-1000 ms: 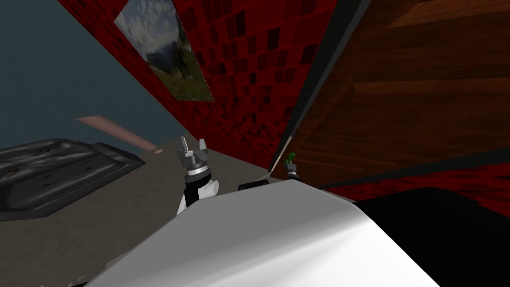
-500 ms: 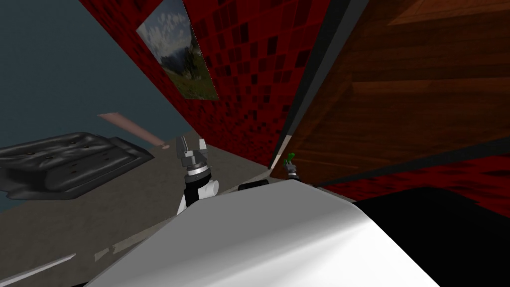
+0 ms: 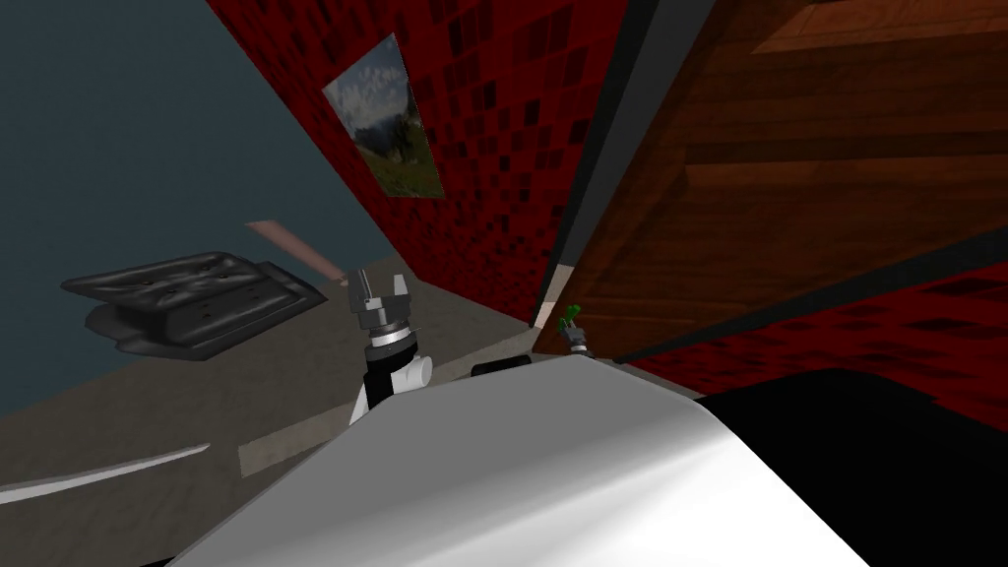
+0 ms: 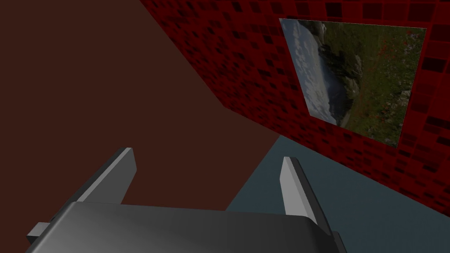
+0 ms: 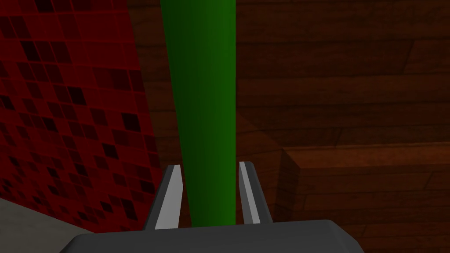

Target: Pull the door open

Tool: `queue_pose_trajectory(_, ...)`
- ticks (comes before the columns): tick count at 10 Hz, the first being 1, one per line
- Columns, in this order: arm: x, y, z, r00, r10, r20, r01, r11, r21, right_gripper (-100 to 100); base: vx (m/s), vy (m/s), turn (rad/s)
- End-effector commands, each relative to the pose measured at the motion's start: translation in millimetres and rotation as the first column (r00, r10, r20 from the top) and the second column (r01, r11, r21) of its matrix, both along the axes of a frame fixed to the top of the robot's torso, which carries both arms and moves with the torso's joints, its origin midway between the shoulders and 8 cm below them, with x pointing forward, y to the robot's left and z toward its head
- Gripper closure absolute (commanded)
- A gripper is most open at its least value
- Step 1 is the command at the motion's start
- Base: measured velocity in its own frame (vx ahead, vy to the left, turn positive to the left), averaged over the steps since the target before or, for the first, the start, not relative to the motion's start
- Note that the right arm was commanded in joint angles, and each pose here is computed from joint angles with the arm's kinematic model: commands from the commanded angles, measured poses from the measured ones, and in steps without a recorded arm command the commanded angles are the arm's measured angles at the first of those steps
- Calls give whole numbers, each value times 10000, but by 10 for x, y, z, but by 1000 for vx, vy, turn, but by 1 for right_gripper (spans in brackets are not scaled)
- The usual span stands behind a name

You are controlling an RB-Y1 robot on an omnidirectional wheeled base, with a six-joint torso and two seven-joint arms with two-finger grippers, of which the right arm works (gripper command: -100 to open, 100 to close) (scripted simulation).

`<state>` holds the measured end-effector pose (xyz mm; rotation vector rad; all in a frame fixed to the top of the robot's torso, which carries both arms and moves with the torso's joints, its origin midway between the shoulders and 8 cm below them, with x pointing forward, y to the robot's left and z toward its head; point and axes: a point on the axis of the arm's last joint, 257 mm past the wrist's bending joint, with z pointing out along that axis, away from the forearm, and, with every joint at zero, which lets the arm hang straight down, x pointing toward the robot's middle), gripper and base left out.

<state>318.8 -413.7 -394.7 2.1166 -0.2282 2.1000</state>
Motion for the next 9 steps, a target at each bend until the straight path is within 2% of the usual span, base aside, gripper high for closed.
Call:
queue_pose_trajectory(1,-40,14,7,9998,186,23,-186,9998,-14,100,-171,-5,115)
queue_pose_trajectory(6,-213,72,30,9954,952,75,-952,9955,-20,100,-280,-37,150)
queue_pose_trajectory(7,-180,68,26,9962,872,57,-872,9962,-30,100,-115,-6,23)
queue_pose_trajectory(8,-253,92,5,9940,1098,12,-1098,9940,-5,100,-212,-3,155)
queue_pose_trajectory(9,-264,93,7,9935,1141,18,-1141,9935,-7,100,-269,-61,140)
